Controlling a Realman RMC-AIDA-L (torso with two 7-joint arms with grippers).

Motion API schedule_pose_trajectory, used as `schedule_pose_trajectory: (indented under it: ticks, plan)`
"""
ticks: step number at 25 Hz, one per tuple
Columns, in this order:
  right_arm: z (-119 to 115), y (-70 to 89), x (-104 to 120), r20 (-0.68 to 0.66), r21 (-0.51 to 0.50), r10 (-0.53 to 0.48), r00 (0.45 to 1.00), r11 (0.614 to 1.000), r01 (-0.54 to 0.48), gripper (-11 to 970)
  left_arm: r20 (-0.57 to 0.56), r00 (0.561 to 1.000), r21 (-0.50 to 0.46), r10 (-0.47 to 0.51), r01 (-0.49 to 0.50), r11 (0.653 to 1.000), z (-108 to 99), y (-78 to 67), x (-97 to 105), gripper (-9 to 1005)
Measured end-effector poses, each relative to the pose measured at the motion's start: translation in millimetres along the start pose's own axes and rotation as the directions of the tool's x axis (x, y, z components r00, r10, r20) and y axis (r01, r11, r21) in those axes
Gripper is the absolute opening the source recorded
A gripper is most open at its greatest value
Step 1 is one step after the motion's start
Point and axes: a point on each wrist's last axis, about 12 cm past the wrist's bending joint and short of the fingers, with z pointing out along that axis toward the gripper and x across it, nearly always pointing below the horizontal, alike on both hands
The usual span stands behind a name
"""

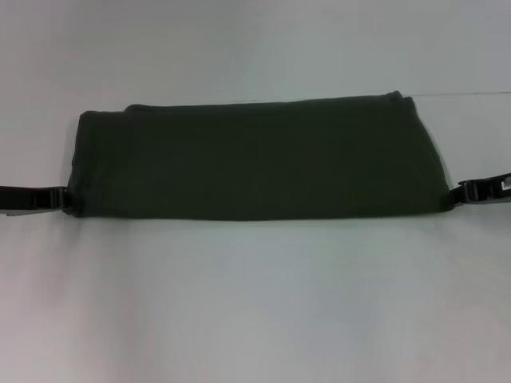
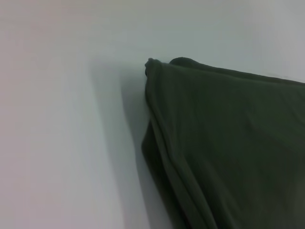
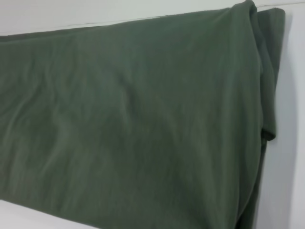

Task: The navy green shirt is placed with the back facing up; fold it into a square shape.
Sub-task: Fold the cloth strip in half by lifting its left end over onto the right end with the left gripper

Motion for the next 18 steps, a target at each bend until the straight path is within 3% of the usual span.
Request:
schedule_pose_trajectory:
  ticks: [10,18]
  plan:
    - [-20,-7.6,19,-0.029,-0.064,0.043,0.999,0.997,-0.045,45,-0.102,0.995,0.044,-0.019,0.023,0.999,-14,2.0,3,23]
    - [-37,-15.8,55,-0.084,-0.123,0.098,0.992,0.987,-0.108,45,-0.230,0.972,0.134,-0.047,0.079,0.988,-34,0.9,16,22]
